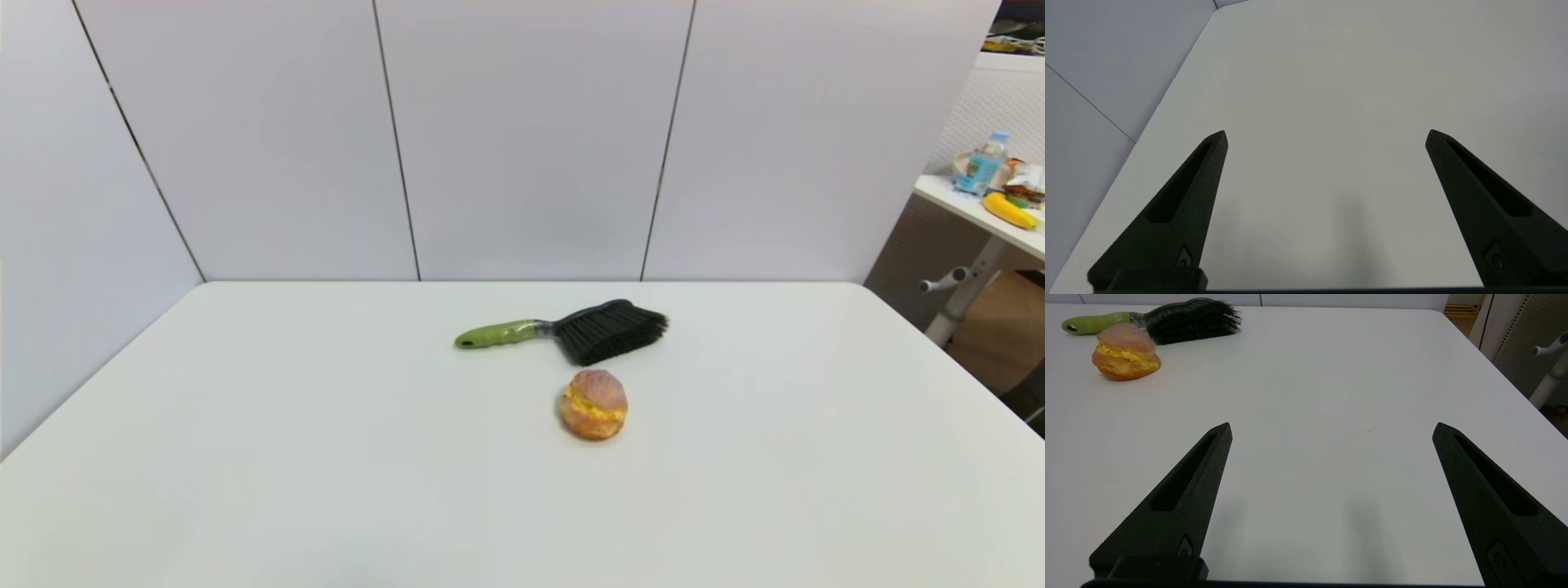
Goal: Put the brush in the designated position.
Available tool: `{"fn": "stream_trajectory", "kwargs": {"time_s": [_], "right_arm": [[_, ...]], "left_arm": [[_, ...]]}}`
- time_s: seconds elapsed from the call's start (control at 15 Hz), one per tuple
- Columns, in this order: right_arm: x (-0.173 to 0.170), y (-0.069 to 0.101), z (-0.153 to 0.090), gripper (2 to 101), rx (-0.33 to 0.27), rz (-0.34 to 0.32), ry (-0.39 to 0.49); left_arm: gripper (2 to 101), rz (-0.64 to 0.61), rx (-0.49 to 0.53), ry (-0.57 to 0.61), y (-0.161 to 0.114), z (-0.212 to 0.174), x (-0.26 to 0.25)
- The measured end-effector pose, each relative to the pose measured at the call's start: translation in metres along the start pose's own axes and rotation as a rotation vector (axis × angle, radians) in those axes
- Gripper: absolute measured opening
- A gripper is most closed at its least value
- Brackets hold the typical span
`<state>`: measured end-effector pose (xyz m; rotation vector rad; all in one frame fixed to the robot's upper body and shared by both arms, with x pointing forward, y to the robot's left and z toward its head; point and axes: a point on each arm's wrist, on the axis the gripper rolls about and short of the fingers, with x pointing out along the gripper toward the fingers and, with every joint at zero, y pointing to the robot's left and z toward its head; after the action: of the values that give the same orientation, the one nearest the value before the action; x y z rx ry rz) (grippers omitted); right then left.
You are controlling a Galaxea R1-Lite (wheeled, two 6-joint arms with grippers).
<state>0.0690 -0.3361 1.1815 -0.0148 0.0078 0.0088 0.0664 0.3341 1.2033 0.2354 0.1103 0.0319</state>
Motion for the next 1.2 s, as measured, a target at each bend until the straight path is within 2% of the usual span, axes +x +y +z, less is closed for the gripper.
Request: {"fn": "stream_trajectory", "kwargs": {"time_s": [0.27, 0.47, 0.6, 0.73, 1.2], "right_arm": [[0.000, 0.000, 0.000, 97.1, 0.000, 0.000, 0.000], [0.000, 0.000, 0.000, 97.1, 0.000, 0.000, 0.000], [0.000, 0.000, 0.000, 97.1, 0.000, 0.000, 0.000], [0.000, 0.000, 0.000, 97.1, 0.000, 0.000, 0.000], [0.000, 0.000, 0.000, 97.1, 0.000, 0.000, 0.000]], "left_arm": [[97.8, 0.004, -0.007, -0.030, -0.002, -0.011, -0.002], [97.8, 0.001, -0.016, -0.105, -0.003, -0.011, 0.000], [97.8, -0.034, -0.062, -0.150, -0.004, -0.012, 0.002], [97.8, -0.062, -0.145, -0.117, -0.006, -0.019, 0.004], [97.8, -0.064, -0.159, -0.110, -0.007, -0.020, 0.005]]}}
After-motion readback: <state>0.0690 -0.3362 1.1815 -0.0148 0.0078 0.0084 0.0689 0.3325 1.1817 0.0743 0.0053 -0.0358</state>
